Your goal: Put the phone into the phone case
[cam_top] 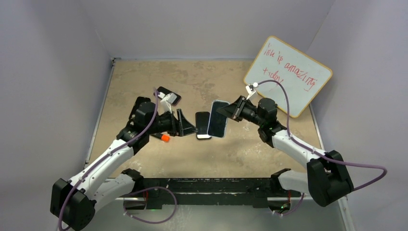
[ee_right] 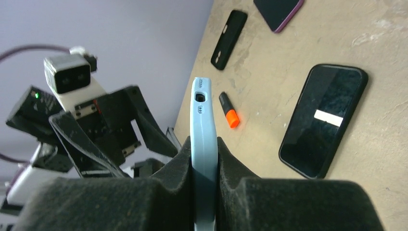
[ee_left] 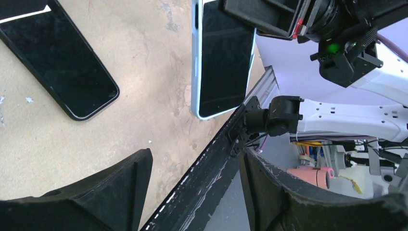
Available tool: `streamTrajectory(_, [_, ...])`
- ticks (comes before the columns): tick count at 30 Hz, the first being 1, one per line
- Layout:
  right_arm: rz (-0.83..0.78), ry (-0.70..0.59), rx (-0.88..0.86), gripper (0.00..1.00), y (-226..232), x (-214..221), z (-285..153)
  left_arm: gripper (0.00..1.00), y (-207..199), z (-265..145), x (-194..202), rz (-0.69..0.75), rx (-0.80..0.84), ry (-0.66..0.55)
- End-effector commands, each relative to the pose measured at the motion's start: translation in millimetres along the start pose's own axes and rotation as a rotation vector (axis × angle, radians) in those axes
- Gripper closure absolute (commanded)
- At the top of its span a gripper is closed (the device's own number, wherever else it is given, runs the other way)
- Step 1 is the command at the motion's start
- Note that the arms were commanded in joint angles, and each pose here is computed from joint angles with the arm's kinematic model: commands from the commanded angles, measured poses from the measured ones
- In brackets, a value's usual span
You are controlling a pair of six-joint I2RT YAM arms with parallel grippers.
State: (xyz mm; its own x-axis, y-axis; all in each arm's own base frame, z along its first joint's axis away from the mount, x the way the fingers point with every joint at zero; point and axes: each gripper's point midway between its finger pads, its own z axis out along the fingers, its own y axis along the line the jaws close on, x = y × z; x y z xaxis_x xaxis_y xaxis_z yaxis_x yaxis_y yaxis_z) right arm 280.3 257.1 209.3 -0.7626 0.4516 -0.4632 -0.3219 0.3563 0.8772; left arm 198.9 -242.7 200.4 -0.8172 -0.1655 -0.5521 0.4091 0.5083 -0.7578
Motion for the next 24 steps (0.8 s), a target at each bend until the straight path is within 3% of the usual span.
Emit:
streamTrajectory(1, [-0.139, 0.081, -0.132, 1.00, 39, -1, -8, 0.32, -16, 4, -16, 0.078, 0.077, -0.033])
streamTrajectory(4, [-0.177, 0.144, 0.017, 1.00, 5, -5, -5, 0.30, -10, 5, -18, 0.111, 0.044, -0.030])
streamTrajectory(7, [-0.190, 0.194, 0.085, 1.00, -24, -7, -4, 0.18, -7, 0, -21, 0.162, 0.001, -0.027])
streamTrajectory(10, [-0.175, 0.262, 0.145, 1.00, -56, -6, -2, 0.13, 0, -6, -26, 0.209, -0.069, -0.031])
streamTrajectory(17, [-0.130, 0.374, 0.223, 1.00, -115, -6, 10, 0.12, 16, -15, -28, 0.264, -0.170, -0.032])
streamTrajectory(24, [-0.094, 0.398, 0.314, 0.85, -157, -1, 11, 0.12, 29, -21, -25, 0.288, -0.237, -0.033])
